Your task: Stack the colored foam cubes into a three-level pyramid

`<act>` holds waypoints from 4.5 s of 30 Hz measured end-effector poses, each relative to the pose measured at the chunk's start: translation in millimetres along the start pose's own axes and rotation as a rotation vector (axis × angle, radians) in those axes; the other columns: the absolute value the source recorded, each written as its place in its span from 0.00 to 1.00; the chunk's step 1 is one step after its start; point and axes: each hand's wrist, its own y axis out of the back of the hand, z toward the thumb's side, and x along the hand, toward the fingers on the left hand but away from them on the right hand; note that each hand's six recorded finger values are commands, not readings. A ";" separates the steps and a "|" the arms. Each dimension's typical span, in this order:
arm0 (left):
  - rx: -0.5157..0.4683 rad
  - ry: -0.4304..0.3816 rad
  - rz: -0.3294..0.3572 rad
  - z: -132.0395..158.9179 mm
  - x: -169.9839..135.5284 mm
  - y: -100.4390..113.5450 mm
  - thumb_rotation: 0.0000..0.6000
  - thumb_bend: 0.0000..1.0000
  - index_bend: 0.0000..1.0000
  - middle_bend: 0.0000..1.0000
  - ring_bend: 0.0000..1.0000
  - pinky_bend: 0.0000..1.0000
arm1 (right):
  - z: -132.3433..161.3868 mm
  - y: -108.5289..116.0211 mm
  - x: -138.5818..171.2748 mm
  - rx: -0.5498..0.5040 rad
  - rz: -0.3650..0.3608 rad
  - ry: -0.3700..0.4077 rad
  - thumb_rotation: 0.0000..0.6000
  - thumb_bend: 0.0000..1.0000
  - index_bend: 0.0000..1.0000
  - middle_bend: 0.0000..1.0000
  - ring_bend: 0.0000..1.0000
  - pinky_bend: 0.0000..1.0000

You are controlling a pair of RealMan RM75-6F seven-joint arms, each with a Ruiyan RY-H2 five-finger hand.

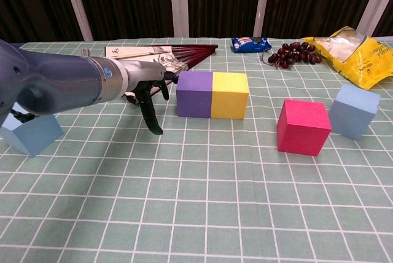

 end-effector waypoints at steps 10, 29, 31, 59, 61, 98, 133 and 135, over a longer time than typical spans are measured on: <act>0.003 0.004 0.001 -4.0 -2.8 1.2 1.00 0.17 0.00 0.18 0.06 0.06 | -0.1 -0.2 0.3 0.001 0.003 0.000 1.00 0.24 0.00 0.00 0.00 0.00; -0.136 -0.002 0.190 -56.6 -66.4 50.5 1.00 0.11 0.00 0.08 0.06 0.06 | -2.4 -2.0 -1.0 0.007 0.012 -0.020 1.00 0.24 0.00 0.00 0.00 0.00; -0.151 -0.002 0.237 -66.8 -76.8 56.2 1.00 0.10 0.00 0.07 0.06 0.05 | -3.1 -2.3 -1.3 0.010 0.015 -0.028 1.00 0.24 0.00 0.00 0.00 0.00; -0.276 0.047 0.546 -159.2 -151.7 86.4 1.00 0.07 0.00 0.04 0.06 0.05 | 129.1 -11.6 -49.2 0.177 0.246 0.217 1.00 0.24 0.00 0.00 0.00 0.00; -0.282 0.043 0.540 -160.0 -151.9 86.9 1.00 0.07 0.00 0.04 0.06 0.05 | 143.9 -23.3 -52.1 0.193 0.273 0.241 1.00 0.24 0.00 0.00 0.00 0.00; -0.351 0.031 0.532 -168.8 -154.1 96.3 1.00 0.07 0.00 0.04 0.06 0.05 | 205.2 -122.2 -109.9 0.267 0.366 0.162 1.00 0.24 0.00 0.10 0.04 0.00; -0.371 0.036 0.535 -172.5 -152.6 98.2 1.00 0.07 0.00 0.04 0.06 0.05 | 210.3 -133.9 -135.2 0.224 0.316 0.164 1.00 0.33 0.00 0.36 0.19 0.00; -0.370 0.037 0.534 -172.6 -152.5 98.1 1.00 0.07 0.00 0.04 0.06 0.05 | 211.0 -132.9 -137.4 0.219 0.314 0.167 1.00 0.33 0.00 0.36 0.19 0.00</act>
